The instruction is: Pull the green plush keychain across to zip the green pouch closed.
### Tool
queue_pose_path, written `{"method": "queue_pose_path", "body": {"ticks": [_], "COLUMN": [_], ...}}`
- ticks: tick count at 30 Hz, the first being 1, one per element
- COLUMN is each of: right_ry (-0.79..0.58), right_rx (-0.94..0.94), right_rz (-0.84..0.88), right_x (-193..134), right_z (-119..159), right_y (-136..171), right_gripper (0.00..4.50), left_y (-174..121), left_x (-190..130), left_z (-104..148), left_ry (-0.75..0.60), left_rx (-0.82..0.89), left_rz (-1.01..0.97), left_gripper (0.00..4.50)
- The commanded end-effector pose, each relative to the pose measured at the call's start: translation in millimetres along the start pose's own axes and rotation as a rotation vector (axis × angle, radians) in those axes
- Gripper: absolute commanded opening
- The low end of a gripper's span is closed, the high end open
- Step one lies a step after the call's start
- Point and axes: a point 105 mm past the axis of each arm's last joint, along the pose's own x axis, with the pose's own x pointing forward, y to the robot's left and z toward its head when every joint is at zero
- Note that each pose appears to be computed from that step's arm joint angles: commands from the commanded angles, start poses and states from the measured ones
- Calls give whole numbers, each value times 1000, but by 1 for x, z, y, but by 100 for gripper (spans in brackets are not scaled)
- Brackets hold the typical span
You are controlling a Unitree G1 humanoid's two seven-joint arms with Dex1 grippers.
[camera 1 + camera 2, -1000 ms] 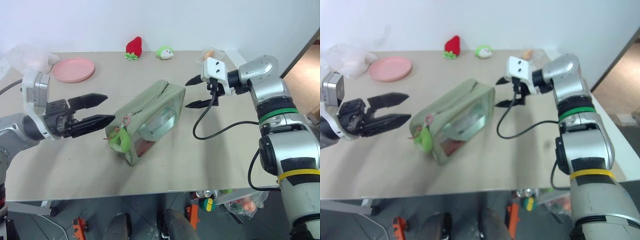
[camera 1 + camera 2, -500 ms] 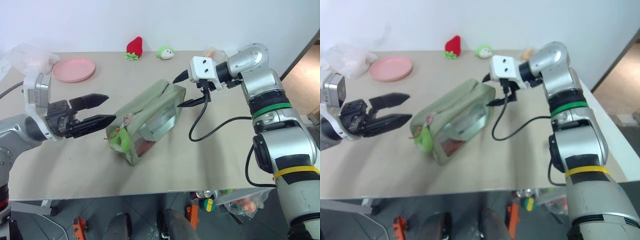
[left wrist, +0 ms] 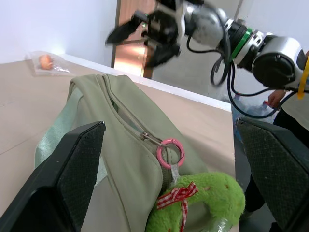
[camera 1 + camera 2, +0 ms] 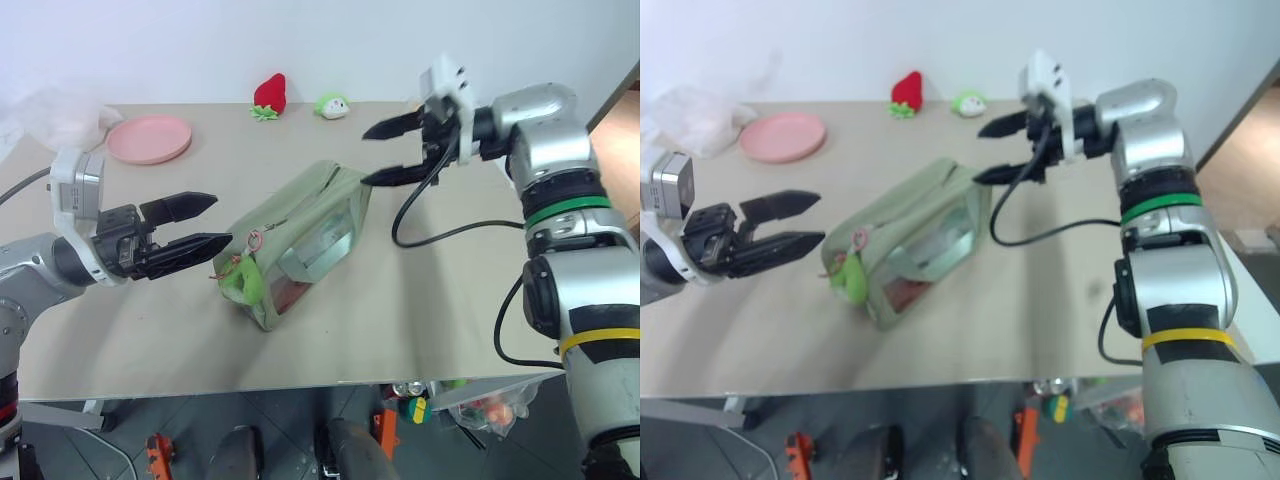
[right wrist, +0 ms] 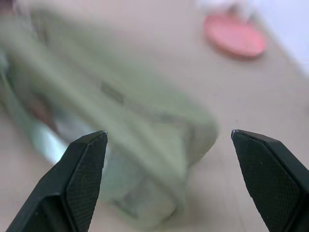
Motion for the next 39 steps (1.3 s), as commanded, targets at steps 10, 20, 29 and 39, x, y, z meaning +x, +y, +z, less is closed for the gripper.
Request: {"method": "queue_pose_path", "body": {"ticks": [10, 20, 29, 39], "right_ry": [-431, -271, -202, -185], "right_rx": [488, 511, 528, 512], "right_rz": [-48, -151, -94, -43], "right_x": [-18, -8, 9, 22], "right_z": [8, -34, -54, -57], "right_y": [-10, -11, 2, 9], "right_gripper": [424, 424, 424, 424], "left_y": [-4, -4, -6, -7], "left_x": [3, 4, 3, 4], "left_z": [10, 12, 12, 13], "left_ry": [-24, -20, -15, -13], "left_rx": [43, 46, 44, 43], "left_rz": [-23, -26, -23, -31], "left_gripper": [450, 450, 450, 450]}}
